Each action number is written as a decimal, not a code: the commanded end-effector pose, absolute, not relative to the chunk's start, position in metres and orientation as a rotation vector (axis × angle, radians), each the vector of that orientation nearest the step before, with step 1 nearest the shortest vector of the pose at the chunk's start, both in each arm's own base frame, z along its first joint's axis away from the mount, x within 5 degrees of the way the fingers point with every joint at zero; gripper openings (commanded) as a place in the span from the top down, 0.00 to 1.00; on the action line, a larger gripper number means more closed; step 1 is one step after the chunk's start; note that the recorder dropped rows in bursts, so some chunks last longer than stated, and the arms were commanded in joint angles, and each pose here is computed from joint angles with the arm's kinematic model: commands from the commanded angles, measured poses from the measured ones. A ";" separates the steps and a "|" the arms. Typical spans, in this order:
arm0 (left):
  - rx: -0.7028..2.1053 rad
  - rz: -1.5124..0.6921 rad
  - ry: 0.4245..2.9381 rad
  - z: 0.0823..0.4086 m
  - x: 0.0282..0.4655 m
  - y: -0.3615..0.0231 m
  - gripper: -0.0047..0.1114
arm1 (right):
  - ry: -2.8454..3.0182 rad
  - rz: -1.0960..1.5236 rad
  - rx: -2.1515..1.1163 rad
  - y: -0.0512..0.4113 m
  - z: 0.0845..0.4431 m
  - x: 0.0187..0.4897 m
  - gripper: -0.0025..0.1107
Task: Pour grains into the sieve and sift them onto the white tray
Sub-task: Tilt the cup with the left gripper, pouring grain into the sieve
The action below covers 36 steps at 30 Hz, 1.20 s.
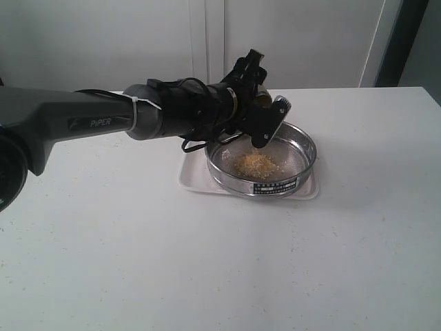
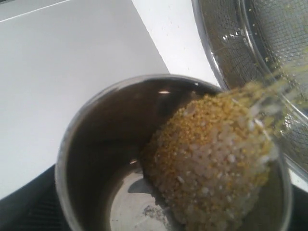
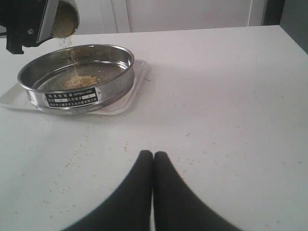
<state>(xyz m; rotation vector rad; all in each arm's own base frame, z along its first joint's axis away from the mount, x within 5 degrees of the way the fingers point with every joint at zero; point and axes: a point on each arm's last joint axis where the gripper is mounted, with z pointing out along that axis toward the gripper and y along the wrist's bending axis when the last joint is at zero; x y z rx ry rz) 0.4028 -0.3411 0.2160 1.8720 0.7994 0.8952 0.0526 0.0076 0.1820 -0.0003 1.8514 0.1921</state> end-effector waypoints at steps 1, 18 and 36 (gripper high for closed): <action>1.864 0.914 0.768 0.224 0.401 -0.343 0.96 | 1.838 0.197 -0.003 0.008 0.182 0.053 0.98; 1.891 1.126 0.763 0.227 0.401 -0.338 0.96 | 1.838 0.197 -0.003 0.008 0.182 0.053 0.98; 1.907 1.185 0.743 0.228 0.398 -0.339 0.96 | 1.838 0.197 -0.003 0.008 0.182 0.053 0.98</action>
